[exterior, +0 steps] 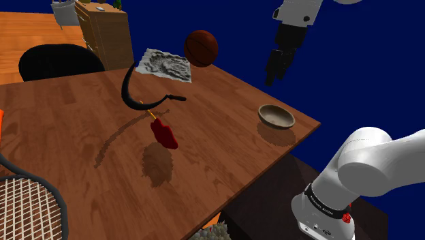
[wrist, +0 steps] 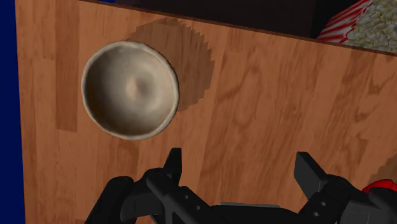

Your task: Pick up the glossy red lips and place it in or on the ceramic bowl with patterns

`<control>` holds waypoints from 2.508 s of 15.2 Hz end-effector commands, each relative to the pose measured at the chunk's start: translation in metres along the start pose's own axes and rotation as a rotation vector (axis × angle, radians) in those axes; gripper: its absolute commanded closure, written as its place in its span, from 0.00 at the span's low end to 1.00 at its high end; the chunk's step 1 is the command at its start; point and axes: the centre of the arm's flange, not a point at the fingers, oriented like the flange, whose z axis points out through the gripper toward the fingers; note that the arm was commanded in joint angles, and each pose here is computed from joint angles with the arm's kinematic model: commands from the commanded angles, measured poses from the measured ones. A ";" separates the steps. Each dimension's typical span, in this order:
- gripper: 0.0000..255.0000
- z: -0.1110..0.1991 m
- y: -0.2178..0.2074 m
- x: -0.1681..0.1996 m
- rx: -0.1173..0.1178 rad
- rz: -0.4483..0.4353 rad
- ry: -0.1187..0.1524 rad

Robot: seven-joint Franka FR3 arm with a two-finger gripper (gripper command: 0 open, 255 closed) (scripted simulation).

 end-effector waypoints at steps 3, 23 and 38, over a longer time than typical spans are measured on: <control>0.00 0.010 -0.021 0.012 -0.004 -0.005 0.005; 0.00 0.114 -0.235 0.131 -0.049 -0.058 0.054; 0.00 0.181 -0.289 0.163 -0.061 -0.072 0.067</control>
